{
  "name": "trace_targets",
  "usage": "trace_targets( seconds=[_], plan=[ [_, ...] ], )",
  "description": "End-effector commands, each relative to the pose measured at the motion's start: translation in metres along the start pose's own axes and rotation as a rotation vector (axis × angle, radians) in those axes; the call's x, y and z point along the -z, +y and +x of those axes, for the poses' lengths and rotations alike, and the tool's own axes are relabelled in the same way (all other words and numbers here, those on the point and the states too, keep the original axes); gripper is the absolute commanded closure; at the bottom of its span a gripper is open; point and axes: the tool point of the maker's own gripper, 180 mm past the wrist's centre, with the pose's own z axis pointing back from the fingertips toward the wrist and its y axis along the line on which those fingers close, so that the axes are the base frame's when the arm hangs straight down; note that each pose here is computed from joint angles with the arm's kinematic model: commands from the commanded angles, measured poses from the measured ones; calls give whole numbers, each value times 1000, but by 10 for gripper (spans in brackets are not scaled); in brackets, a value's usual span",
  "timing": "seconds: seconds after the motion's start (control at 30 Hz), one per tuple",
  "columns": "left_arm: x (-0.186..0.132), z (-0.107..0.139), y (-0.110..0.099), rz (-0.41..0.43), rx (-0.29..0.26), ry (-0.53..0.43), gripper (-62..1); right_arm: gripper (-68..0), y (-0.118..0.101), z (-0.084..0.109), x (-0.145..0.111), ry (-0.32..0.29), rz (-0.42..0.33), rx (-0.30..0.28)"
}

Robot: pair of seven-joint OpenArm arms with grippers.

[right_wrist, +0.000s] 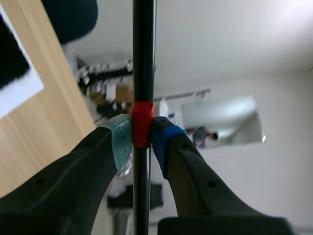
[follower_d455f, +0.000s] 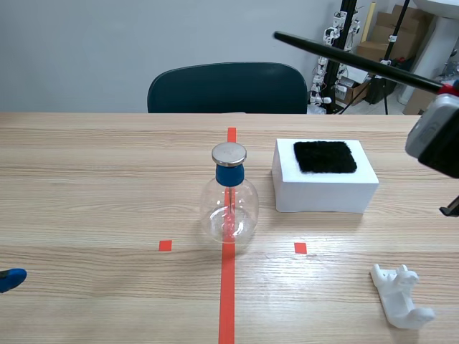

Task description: Do the electroscope experiment. rub the rod on the fur

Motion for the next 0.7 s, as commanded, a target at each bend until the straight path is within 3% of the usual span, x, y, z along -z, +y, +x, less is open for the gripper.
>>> trace_targets(
  seconds=[0.0, 0.1, 0.2, 0.33, 0.5, 0.67],
  plan=[
    [2, 9, 4, 2, 14, -37, -623, -24, -7, 14, -6, -54, -46, -14],
    [2, 9, 4, 2, 14, -37, -623, -24, -10, 29, -13, -76, -108, -21],
    [2, 9, 4, 2, 14, -37, -623, -24, -21, 29, -18, -38, -199, -25],
    [2, 9, 4, 2, 14, -37, -623, -24, -27, 37, -31, -56, -270, -53],
    [2, 9, 4, 2, 14, -37, -623, -24, -19, 51, -54, -105, -272, -100],
    [2, 9, 4, 2, 14, -37, -623, -24, -6, 58, -73, -112, -231, -111]
  ],
)
